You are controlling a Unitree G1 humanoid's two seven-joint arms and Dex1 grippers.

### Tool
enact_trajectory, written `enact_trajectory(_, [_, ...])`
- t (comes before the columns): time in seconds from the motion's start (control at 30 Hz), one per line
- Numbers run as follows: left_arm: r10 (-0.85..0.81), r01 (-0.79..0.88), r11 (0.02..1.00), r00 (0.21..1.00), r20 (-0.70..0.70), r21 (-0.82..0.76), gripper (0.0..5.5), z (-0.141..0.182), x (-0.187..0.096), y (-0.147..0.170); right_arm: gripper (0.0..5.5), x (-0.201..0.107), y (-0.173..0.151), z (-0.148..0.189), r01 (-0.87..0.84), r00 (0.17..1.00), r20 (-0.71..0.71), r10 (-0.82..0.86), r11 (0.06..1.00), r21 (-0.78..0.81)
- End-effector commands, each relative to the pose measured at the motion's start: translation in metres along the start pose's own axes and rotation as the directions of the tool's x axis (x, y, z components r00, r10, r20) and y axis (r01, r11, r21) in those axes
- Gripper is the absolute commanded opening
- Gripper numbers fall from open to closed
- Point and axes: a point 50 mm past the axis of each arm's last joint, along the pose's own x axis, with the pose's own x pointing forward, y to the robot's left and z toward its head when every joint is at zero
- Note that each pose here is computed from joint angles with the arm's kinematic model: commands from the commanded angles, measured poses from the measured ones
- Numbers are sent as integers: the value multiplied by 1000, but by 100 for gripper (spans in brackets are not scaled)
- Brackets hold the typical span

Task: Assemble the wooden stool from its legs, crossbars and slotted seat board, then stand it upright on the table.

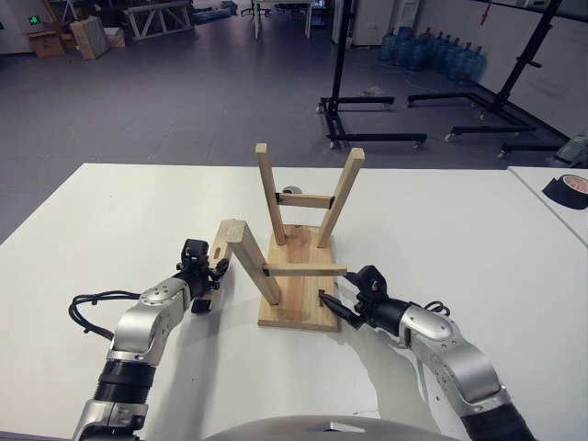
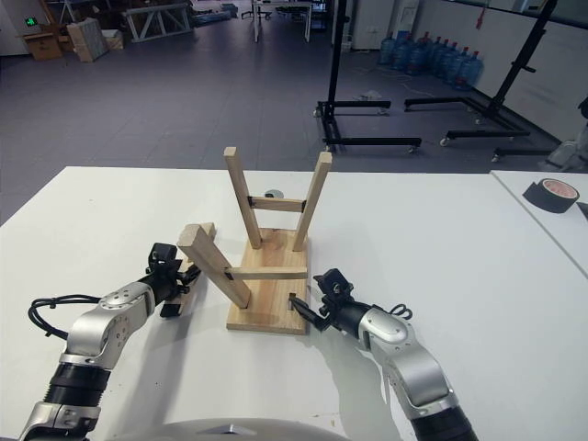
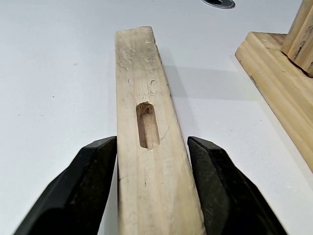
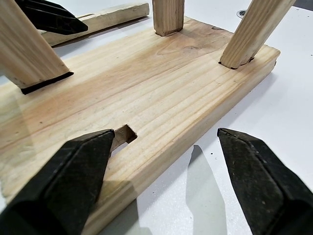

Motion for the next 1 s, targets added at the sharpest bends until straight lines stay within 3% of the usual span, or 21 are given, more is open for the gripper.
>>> enact_trajectory(0.03, [30, -29, 1000, 994, -102, 7, 209, -24, -2, 5, 390, -2, 3, -18, 1, 996, -91, 2, 999, 37])
enact_trajectory(0.2, [59, -61, 998, 994, 93, 20, 202, 5, -4, 9, 390, -7, -3, -9, 0, 999, -41, 3, 998, 58])
enact_trajectory(0.4, [57, -83, 995, 924, 377, 53, 202, 50, -15, 23, 390, -26, -19, 7, -42, 999, 15, 41, 997, 60])
enact_trajectory(0.57, [-39, 9, 999, 808, 588, 53, 202, 83, -30, 25, 390, -34, -44, 19, -15, 998, 53, 13, 999, 37])
enact_trajectory(0.7, [-181, 131, 983, 721, 669, 124, 202, 98, -45, 18, 390, -37, -60, 32, 22, 991, 129, -22, 1000, 6])
enact_trajectory(0.87, [-390, 336, 914, 567, 726, 229, 202, 119, -73, 0, 390, -41, -65, 63, -31, 949, 315, 9, 997, 66])
enact_trajectory(1.0, [-557, 508, 800, 430, 711, 320, 202, 129, -101, -11, 390, -60, -62, 96, -185, 841, 535, 79, 972, 147])
